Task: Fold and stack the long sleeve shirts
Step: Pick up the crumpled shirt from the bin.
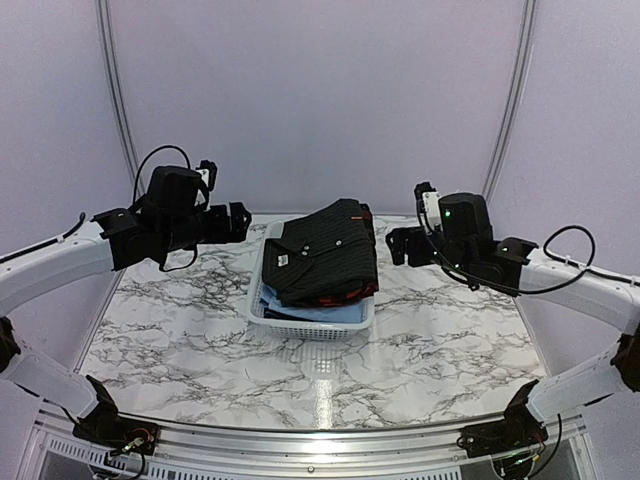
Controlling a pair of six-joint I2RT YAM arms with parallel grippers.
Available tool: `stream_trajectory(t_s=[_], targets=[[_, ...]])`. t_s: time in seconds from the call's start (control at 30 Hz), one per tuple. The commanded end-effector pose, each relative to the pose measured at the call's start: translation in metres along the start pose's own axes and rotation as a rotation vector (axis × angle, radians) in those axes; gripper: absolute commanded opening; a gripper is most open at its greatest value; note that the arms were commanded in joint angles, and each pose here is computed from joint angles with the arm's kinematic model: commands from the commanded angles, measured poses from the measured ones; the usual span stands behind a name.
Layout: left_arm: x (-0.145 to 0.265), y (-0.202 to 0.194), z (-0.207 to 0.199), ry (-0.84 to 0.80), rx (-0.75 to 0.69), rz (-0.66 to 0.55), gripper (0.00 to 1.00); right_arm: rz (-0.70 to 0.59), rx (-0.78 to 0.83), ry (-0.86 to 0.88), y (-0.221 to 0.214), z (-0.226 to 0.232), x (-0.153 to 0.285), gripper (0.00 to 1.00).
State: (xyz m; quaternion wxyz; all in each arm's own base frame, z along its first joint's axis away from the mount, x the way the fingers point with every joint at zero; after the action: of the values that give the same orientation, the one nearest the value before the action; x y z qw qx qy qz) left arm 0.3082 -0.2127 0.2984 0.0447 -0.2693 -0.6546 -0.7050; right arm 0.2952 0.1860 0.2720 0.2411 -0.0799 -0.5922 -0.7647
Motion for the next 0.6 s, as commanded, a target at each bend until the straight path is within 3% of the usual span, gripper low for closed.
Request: stream_trajectory(t_s=[0.0, 0.3, 0.57], targets=[[0.003, -0.005, -0.010, -0.082, 0.007, 0.041, 0.99, 0.083, 0.010, 0.063, -0.006, 0.027, -0.013, 0.97], [-0.013, -0.040, -0.025, -0.190, 0.055, 0.177, 0.99, 0.242, -0.006, 0.119, -0.029, 0.051, -0.041, 0.91], [-0.040, -0.044, -0.061, -0.299, 0.022, 0.247, 0.98, 0.218, -0.012, 0.085, -0.015, 0.057, -0.044, 0.89]])
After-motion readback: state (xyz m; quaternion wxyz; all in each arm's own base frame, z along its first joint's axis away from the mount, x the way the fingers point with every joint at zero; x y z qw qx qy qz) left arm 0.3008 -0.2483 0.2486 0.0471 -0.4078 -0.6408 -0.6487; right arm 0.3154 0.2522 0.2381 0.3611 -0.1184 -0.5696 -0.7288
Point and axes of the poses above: each gripper's point midway between its finger pads, its own x axis back along the fingers, its own z axis along the line the jaws close on, y = z × x, the point moved 6 cm from there along x, back along the fingers, and after that the axes turned 13 degrees about -x, right-handed, at the moved point
